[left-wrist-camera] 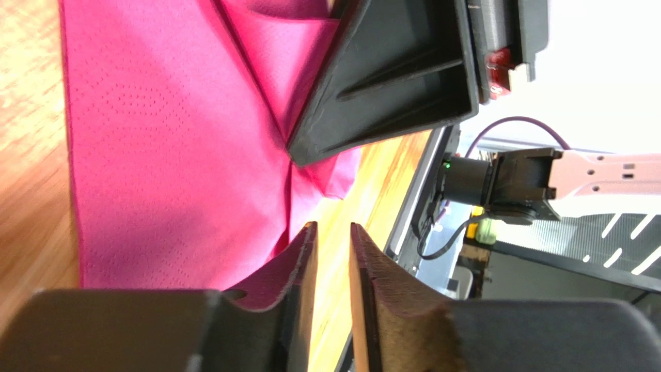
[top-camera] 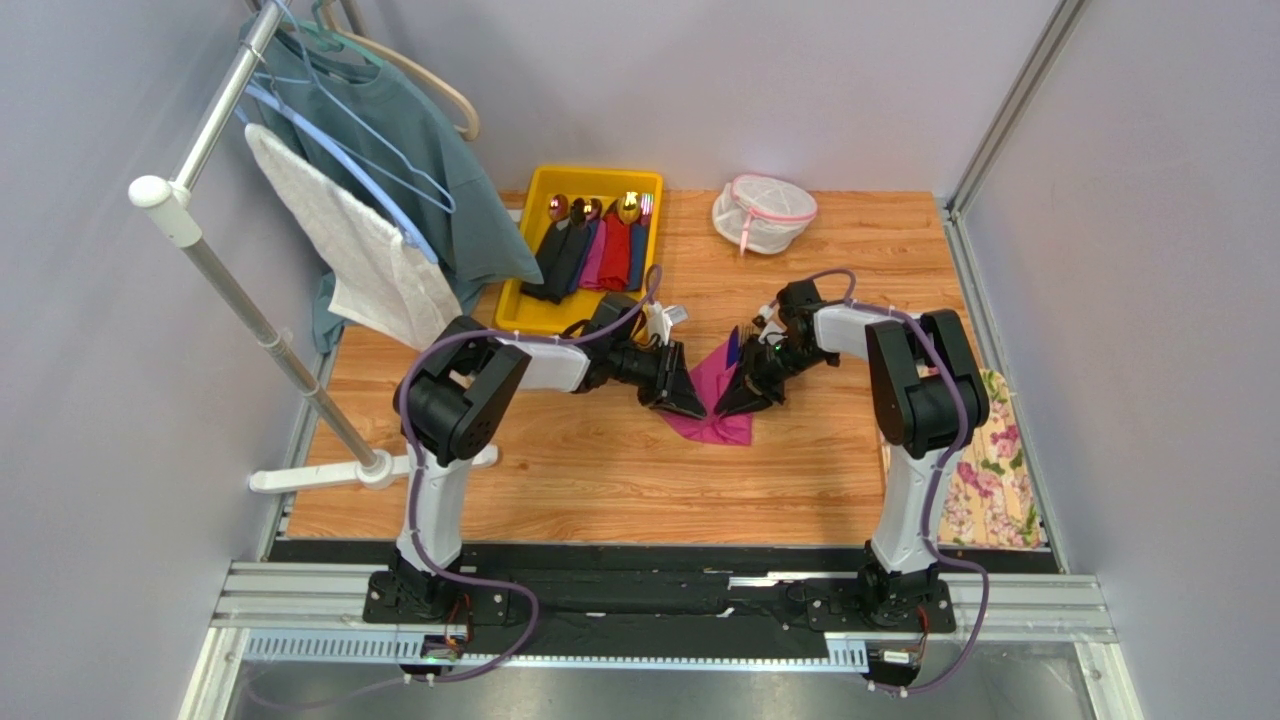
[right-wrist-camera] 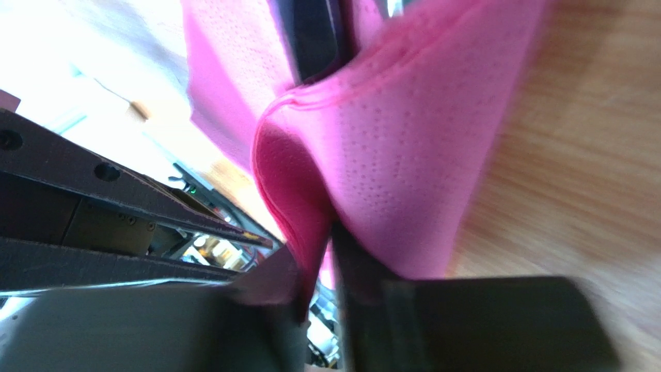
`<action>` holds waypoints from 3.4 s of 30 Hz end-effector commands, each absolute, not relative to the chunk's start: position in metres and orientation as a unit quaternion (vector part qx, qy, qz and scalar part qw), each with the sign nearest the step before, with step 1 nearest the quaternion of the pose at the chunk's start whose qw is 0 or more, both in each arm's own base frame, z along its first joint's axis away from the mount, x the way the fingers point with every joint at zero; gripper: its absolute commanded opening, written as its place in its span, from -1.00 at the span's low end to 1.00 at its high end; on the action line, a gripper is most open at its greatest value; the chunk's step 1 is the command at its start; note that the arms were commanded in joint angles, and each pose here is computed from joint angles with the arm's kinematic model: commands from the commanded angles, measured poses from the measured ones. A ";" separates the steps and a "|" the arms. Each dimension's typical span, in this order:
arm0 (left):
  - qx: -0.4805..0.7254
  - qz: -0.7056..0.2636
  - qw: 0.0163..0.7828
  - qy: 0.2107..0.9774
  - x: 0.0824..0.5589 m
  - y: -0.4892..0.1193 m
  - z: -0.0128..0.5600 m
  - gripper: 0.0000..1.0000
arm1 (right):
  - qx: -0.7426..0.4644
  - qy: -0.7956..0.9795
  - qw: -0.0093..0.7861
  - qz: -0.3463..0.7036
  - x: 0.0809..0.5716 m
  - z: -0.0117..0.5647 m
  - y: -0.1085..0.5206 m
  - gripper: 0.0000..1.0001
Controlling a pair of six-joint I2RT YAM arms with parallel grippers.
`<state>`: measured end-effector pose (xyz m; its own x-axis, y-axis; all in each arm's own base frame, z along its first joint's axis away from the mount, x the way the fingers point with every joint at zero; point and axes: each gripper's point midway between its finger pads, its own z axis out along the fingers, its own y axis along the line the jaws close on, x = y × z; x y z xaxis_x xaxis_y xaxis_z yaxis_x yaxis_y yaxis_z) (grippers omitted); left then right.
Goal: Place the utensils on the paper napkin and roll it up
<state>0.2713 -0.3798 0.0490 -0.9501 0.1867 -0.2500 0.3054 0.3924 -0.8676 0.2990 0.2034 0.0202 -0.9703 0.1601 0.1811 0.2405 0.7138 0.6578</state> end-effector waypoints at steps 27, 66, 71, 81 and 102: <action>0.109 -0.590 0.178 0.780 0.324 -0.380 0.125 -0.63 | -0.120 -0.920 0.050 -0.370 0.317 0.016 0.216 0.14; 0.105 -0.458 0.049 0.881 0.306 -0.386 0.011 -1.00 | -0.094 -0.922 0.037 -0.373 0.317 0.024 0.216 -0.25; 0.077 -0.421 0.041 0.903 0.304 -0.371 -0.008 -1.00 | -0.090 -0.922 0.026 -0.377 0.321 0.031 0.217 -0.30; 0.064 -0.381 0.035 0.922 0.305 -0.350 -0.022 -1.00 | -0.067 -0.908 -0.039 -0.413 0.340 0.094 0.221 -0.39; 0.083 -0.394 0.042 0.914 0.305 -0.355 -0.015 -1.00 | -0.078 -0.933 -0.087 -0.340 0.372 0.047 0.201 -1.00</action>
<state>0.3151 -0.3802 0.0181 -0.9774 0.1061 -0.1826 0.2105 0.5615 -0.8003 0.3612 0.2016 0.0616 -0.9751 0.2143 -0.0579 0.1214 0.7331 0.6692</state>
